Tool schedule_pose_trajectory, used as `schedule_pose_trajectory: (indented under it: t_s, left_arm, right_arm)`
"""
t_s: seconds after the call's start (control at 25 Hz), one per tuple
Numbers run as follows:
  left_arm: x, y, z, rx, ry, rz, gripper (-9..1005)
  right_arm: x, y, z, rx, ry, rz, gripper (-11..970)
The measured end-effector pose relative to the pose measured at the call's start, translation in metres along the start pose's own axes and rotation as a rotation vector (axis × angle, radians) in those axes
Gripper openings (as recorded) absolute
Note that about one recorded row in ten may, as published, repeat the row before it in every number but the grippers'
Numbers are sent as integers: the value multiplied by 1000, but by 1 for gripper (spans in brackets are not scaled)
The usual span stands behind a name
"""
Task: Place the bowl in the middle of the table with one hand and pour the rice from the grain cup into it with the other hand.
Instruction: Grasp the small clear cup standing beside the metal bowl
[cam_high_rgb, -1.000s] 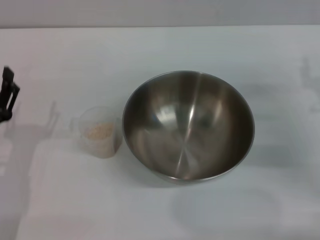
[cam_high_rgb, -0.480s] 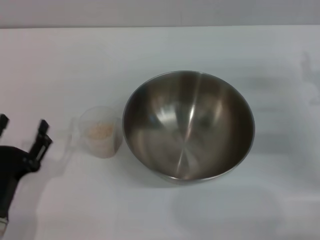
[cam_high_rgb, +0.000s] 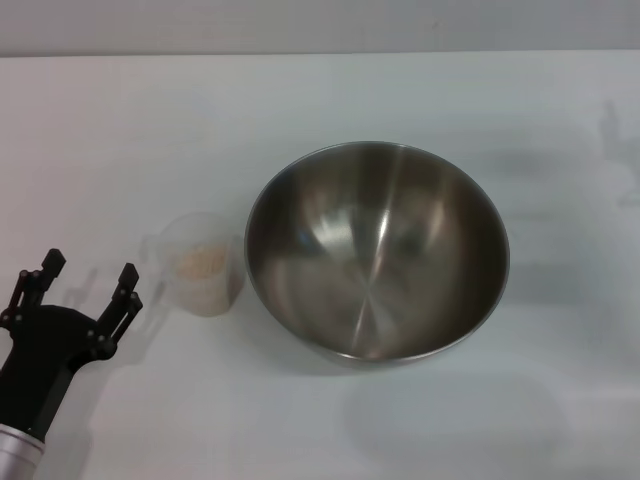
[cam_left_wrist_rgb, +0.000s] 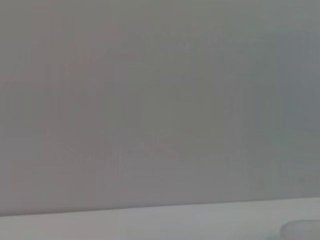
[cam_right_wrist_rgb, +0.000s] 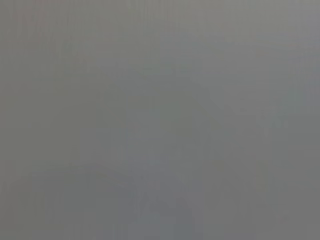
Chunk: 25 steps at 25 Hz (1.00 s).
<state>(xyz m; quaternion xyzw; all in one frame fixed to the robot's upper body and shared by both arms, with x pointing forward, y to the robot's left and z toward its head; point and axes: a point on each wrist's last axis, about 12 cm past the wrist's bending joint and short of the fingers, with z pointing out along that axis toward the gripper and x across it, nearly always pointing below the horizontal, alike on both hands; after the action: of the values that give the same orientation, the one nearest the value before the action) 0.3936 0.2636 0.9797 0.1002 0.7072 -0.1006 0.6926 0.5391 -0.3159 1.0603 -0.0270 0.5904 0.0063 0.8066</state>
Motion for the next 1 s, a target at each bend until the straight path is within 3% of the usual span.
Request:
schedule_pose_trajectory:
  t_s: [0.44,1.0]
  left_arm:
    - [0,-2,7,22,9,1,710]
    - [1,5,27,15,50,22,703]
  right_arm:
    - [1,-3,-5,7,8,-11,488]
    - [2,-2,-8,10,8,-6,488]
